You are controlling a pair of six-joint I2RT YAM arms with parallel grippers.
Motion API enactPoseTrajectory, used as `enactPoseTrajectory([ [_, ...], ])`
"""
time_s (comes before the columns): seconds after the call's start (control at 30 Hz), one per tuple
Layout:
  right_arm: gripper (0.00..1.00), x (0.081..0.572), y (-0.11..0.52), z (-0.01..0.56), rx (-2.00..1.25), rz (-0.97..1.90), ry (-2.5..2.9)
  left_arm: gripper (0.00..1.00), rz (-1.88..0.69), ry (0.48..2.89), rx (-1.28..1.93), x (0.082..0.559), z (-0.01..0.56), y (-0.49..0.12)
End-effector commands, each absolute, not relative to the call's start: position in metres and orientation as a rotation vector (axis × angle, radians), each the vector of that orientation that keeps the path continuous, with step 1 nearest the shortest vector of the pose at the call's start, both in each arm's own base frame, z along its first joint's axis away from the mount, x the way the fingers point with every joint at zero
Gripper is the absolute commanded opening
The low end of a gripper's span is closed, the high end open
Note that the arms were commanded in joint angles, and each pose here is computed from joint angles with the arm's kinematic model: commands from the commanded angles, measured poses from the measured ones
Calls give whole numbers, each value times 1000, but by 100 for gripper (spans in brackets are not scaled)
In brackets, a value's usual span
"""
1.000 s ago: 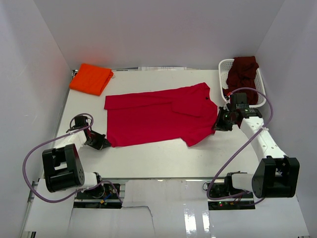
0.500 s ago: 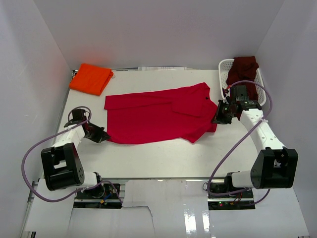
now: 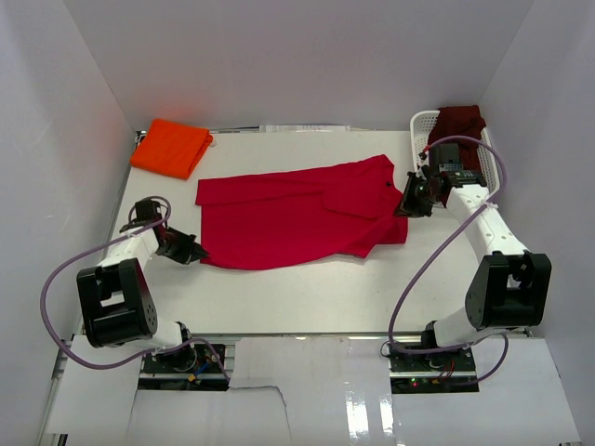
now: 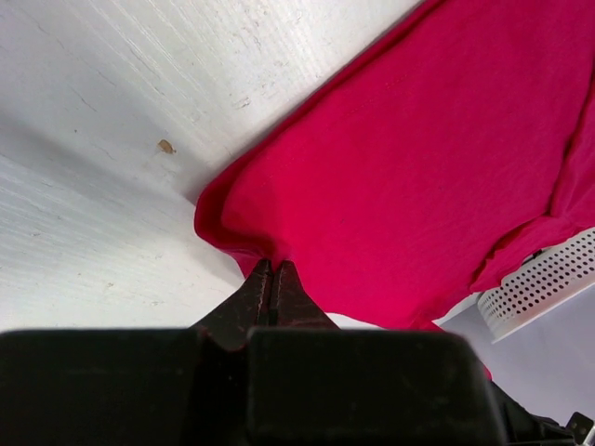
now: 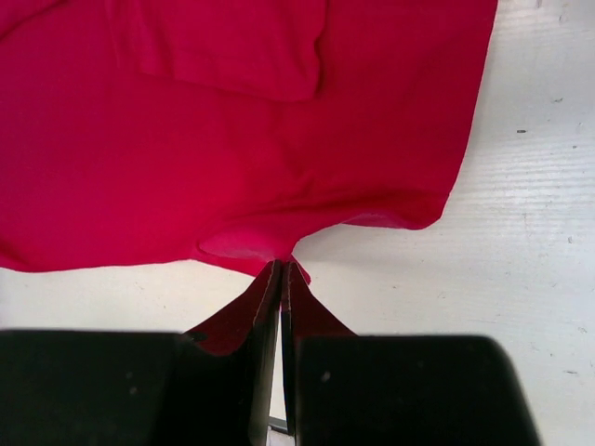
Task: Fold and stack the t-shirts
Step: Fold the other side of the tshirt into a rectangle
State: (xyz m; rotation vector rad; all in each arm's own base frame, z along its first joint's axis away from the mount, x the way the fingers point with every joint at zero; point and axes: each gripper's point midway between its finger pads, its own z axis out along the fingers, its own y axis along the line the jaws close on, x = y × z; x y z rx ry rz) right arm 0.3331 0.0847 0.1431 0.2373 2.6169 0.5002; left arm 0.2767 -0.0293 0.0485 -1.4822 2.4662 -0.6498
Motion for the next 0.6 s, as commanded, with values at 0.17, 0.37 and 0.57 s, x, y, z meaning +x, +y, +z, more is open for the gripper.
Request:
enactPoseTrajectory([
  [0.17, 8, 358, 79, 160, 233, 480, 2568, 0, -701, 2398, -1485, 296, 70, -22],
  [0.37, 8, 368, 78, 155, 243, 484, 2582, 0, -711, 2376, -1487, 308, 78, -16],
  [0.57, 8, 384, 75, 159, 250, 485, 2568, 0, -713, 2356, -1484, 320, 86, -10],
])
